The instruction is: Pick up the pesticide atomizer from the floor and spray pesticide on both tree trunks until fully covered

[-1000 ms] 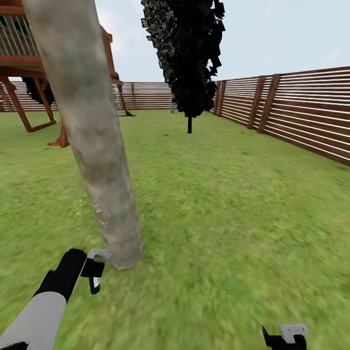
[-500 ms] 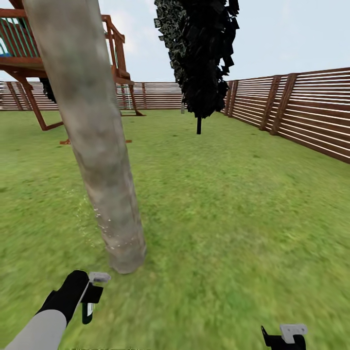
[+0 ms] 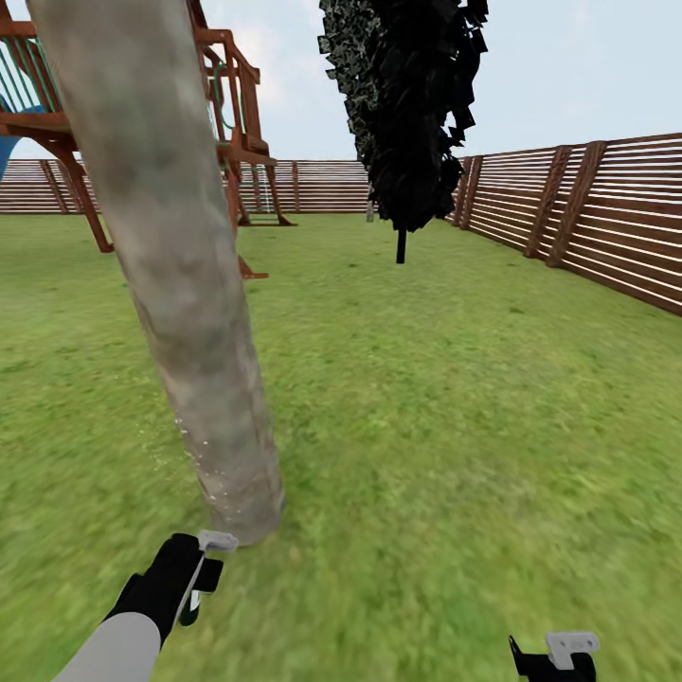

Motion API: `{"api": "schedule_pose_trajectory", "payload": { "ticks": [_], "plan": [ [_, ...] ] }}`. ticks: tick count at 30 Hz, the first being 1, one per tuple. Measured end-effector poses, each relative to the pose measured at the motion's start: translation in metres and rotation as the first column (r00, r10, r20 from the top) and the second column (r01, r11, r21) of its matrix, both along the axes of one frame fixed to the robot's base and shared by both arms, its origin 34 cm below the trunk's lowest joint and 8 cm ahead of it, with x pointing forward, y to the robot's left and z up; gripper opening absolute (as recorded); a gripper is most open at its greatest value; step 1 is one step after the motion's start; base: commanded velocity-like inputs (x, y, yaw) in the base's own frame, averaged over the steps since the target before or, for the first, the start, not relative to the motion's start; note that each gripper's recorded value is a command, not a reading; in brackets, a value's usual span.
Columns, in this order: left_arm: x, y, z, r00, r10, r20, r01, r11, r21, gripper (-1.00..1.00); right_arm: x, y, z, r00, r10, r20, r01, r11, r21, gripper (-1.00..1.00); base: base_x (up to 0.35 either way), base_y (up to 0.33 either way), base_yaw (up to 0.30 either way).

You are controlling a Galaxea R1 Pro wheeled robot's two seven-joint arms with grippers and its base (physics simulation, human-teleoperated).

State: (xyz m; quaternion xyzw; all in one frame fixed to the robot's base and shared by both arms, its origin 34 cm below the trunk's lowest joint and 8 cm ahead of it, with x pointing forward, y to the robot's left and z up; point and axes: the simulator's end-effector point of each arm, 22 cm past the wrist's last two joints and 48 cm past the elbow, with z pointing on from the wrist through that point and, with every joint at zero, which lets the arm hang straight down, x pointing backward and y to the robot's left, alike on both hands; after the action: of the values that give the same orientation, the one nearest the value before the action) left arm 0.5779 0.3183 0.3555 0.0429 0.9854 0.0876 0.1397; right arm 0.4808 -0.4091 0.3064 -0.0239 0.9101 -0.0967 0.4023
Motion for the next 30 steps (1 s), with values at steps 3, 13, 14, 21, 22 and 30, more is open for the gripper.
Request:
{"api": "schedule_pose_trajectory", "payload": {
  "ticks": [3,13,14,21,22,30],
  "plan": [
    [-0.0002,-0.0019,-0.0003,1.000,0.002,0.000,-0.002,1.000,-0.007,-1.00,-0.0001,0.0010,-0.0003,1.000,0.000,0.000,0.000,1.000,0.001,1.00,0.125,-0.241,0.000],
    [-0.0004,-0.0041,-0.0006,1.000,0.003,-0.001,-0.003,1.000,-0.013,-1.00,0.0001,0.0035,-0.0008,1.000,0.002,-0.001,-0.002,1.000,0.004,1.00,0.010,-0.275,0.194],
    [-0.0004,-0.0041,-0.0006,1.000,0.004,-0.002,-0.004,1.000,-0.013,-1.00,0.0001,0.0039,-0.0009,1.000,0.002,-0.001,-0.002,1.000,0.005,1.00,0.151,-0.259,0.277],
    [-0.0004,-0.0042,-0.0006,1.000,0.004,-0.001,-0.004,1.000,-0.014,-1.00,0.0001,0.0041,-0.0009,1.000,0.002,0.000,-0.002,1.000,0.005,1.00,0.173,-0.246,0.275],
    [-0.0003,-0.0041,-0.0005,1.000,0.004,-0.001,-0.004,1.000,-0.014,-1.00,0.0001,0.0041,-0.0009,1.000,0.002,0.000,-0.002,1.000,0.005,1.00,0.149,-0.250,0.156],
    [-0.0001,-0.0037,-0.0003,1.000,0.007,0.000,-0.007,1.000,-0.014,-1.00,0.0001,0.0041,-0.0009,1.000,0.002,-0.001,-0.002,1.000,0.005,1.00,-0.089,-0.215,0.097]
  ]
}}
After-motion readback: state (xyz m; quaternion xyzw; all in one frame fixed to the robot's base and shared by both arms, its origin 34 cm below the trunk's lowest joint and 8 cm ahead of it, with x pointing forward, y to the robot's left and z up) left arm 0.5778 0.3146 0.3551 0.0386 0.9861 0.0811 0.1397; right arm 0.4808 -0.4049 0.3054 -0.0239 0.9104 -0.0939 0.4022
